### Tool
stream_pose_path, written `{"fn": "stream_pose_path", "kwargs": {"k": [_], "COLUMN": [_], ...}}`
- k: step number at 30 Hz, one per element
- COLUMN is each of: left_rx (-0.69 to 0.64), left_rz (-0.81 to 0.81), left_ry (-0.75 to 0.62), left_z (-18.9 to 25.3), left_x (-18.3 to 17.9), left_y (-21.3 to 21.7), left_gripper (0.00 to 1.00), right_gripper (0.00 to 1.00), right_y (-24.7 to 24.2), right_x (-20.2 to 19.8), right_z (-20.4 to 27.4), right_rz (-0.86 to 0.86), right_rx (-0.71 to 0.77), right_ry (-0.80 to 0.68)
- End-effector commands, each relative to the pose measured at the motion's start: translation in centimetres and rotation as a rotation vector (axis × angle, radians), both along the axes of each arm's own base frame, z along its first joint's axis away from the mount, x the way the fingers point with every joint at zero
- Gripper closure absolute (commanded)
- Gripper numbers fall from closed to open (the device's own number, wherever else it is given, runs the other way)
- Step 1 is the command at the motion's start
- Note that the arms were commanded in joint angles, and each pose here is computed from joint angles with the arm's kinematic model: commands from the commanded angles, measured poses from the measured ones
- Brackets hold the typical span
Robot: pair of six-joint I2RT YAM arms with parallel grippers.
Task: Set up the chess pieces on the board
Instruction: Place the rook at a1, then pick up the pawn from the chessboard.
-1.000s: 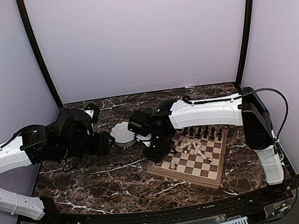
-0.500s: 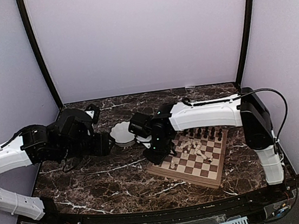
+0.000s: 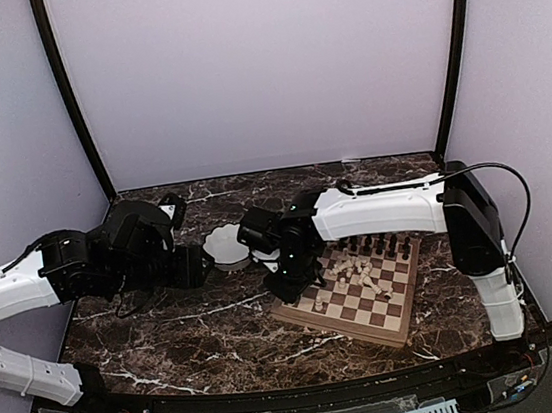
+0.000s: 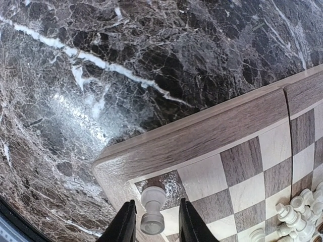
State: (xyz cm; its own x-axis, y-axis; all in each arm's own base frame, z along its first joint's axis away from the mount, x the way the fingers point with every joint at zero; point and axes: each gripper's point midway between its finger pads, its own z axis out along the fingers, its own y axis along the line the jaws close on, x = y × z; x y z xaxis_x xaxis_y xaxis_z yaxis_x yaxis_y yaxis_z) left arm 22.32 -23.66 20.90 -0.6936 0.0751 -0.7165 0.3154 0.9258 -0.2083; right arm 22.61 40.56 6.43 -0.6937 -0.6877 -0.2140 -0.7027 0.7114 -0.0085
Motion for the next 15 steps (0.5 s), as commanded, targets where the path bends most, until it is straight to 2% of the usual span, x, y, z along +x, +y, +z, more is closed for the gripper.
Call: {"fn": "stream_pose_path", "kwargs": {"k": [1, 5, 10, 15], "left_rx": [0.006, 0.006, 0.013, 0.028], "left_rz": [-0.013, -0.037, -0.068, -0.089], "left_ry": [0.007, 0.004, 0.004, -0.003], "left_z": [-0.4, -0.4, -0.4, -0.3], "left_x": [0.0, 0.3, 0.8, 1.3], "left_y": [-0.2, -1.1, -2.4, -3.3], "left_gripper": [0.40, 0.39, 0.40, 0.39], "right_gripper": [0.69, 0.70, 0.76, 0.81], "right_y": [0.1, -2.4, -6.9, -8.7], "right_x": [1.6, 2.9, 3.6, 2.5], "right_z": [4.8, 6.2, 4.9, 3.2], "right_rz": [-0.074, -0.142, -0.187, -0.167], "right_rx": [0.098, 0.117, 0.058, 0.010], "right_ry": [-0.037, -0.042, -0.043, -0.004]}}
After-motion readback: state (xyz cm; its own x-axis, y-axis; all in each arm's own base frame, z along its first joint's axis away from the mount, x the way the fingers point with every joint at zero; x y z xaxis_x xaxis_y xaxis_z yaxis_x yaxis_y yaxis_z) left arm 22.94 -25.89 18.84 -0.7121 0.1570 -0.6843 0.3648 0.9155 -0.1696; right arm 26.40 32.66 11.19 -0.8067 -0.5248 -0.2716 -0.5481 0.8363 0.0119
